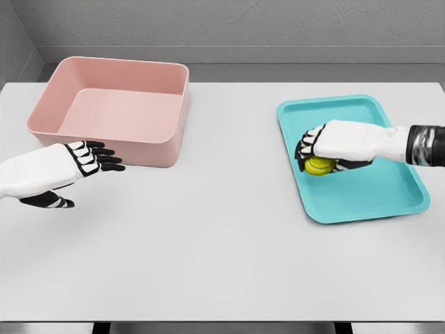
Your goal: Put the tennis from the blue tray into the pink basket with both arms
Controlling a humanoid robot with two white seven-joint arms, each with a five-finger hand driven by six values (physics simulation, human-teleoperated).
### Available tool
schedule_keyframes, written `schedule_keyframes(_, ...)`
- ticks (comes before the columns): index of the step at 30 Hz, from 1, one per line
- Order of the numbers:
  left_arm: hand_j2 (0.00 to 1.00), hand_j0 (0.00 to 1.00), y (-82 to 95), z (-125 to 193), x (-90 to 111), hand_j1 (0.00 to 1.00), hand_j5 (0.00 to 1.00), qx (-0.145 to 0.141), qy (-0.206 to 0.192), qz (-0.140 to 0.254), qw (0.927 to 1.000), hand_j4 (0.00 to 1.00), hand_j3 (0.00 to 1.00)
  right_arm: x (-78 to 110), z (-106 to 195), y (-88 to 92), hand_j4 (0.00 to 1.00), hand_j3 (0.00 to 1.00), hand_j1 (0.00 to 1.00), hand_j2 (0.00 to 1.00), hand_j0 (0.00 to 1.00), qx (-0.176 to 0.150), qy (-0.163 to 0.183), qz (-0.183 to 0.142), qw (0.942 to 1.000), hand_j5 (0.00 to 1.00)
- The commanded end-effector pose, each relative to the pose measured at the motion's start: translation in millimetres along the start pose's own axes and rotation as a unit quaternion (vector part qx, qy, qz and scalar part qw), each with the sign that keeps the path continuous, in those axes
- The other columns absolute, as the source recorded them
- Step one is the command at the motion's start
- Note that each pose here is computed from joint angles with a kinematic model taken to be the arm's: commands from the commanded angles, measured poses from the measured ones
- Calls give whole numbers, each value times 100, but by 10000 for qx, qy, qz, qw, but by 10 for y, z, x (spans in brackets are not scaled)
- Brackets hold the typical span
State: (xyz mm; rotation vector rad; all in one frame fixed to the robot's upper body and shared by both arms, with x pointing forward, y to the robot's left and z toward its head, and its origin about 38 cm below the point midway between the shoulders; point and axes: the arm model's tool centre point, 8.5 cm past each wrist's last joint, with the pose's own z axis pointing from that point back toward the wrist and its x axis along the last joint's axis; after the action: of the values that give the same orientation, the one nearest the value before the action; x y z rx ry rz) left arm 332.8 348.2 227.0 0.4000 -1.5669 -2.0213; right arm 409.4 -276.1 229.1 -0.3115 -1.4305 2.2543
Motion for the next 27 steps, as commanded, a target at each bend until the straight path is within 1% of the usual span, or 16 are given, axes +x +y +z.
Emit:
schedule_keyframes(1,100,100,8,2,1,100,100,18,-2,21,10000,100,100,136,-93,-73,46,46,46,46,46,-61,-181,178,9997,46)
schedule_keyframes(2,100,100,0,5,-1,100,100,11,4,30,10000,100,100,168,-108,-88,46,46,46,46,46,-40,-197,282,9994,46)
schedule_keyframes(3,100,100,6,4,-3,100,100,16,5,24,10000,100,100,211,-175,-99,46,46,46,46,46,-80,-275,303,9991,46)
schedule_keyframes(4,100,100,2,3,3,100,100,13,-3,27,10000,100,100,220,-204,-93,45,45,45,45,45,-54,-270,357,9990,45)
schedule_keyframes(7,100,100,0,5,-1,100,100,11,4,30,10000,100,100,292,-360,-126,45,45,45,45,45,-117,-374,472,9981,45)
schedule_keyframes(14,100,100,-8,3,2,100,100,11,-3,53,10000,100,100,519,-769,-164,45,45,45,45,45,-194,-684,702,9950,45)
schedule_keyframes(20,100,100,-17,0,5,100,100,1,-9,63,10000,100,100,664,-1002,-205,45,45,45,45,45,-303,-864,783,9927,45)
schedule_keyframes(22,100,100,-23,-1,7,100,100,-8,-12,61,10000,100,100,777,-1160,-190,46,46,46,46,46,-233,-988,858,9911,46)
schedule_keyframes(23,100,100,-23,-1,7,100,100,-8,-12,61,10000,100,100,804,-1196,-183,46,46,46,46,46,-224,-1004,886,9907,46)
schedule_keyframes(27,100,100,-21,-3,11,100,100,-7,-18,59,10000,100,100,816,-1337,-102,46,46,46,46,46,-124,-1027,811,9913,46)
